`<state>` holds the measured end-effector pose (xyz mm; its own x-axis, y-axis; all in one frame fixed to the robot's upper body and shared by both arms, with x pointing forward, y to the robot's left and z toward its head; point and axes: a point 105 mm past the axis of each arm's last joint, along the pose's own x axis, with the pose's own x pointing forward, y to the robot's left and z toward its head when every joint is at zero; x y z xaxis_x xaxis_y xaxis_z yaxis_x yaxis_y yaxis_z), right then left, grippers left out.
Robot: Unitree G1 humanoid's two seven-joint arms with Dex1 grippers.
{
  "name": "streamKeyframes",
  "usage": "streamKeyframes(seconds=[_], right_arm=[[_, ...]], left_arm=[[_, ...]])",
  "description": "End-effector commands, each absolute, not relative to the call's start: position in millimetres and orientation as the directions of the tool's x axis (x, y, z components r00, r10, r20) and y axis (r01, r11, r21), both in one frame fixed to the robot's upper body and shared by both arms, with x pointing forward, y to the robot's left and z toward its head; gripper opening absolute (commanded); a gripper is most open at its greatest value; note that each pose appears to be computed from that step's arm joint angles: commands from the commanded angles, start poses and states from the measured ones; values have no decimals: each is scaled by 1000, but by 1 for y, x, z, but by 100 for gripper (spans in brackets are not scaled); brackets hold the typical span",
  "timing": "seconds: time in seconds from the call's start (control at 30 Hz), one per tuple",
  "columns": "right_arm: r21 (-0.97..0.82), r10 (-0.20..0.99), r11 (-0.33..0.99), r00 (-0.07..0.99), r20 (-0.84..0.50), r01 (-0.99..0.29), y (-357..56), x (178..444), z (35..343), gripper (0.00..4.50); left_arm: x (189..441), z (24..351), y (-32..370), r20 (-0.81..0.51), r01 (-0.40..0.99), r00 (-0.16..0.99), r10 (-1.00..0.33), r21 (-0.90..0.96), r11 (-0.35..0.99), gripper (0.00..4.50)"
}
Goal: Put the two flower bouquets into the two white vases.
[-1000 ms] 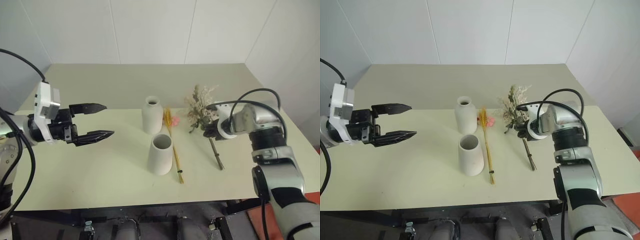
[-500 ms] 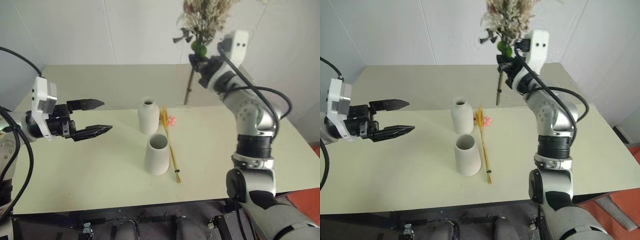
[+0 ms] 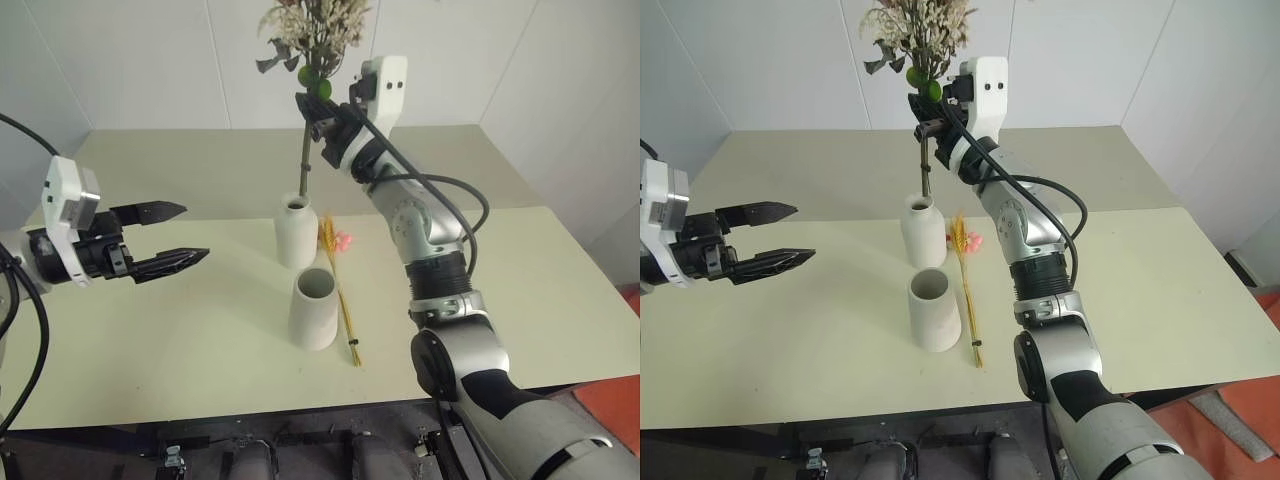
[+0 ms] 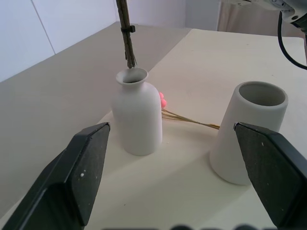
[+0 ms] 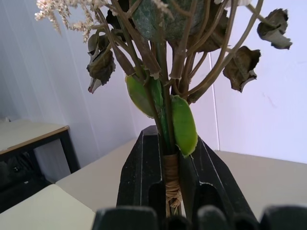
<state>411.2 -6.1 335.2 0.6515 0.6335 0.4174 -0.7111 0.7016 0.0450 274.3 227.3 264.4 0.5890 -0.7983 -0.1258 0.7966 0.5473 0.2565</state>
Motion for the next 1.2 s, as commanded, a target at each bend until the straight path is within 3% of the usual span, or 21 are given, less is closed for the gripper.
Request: streamKeyframes(seconds=[0.03, 0.37, 0.8, 1.0, 1.2], right_arm=[[-4, 638, 692, 609, 471, -722, 3, 405, 353, 20], [-47, 674, 688, 614, 410, -724, 20, 408, 317, 20], [-88, 690, 700, 639, 339, -709, -10, 391, 272, 448], [-158, 767, 642, 625, 146, -750, -50, 356, 258, 448], [-69, 673, 673, 648, -357, -737, -99, 342, 236, 448]], left_arm=[[267, 278, 225, -107, 780, 598, -794, 306, 546, 450], [266, 280, 226, -104, 771, 611, -785, 306, 559, 450], [268, 281, 227, -110, 774, 608, -786, 303, 556, 450], [267, 279, 227, -114, 779, 603, -790, 299, 551, 450], [267, 277, 224, -121, 795, 583, -803, 290, 533, 450]])
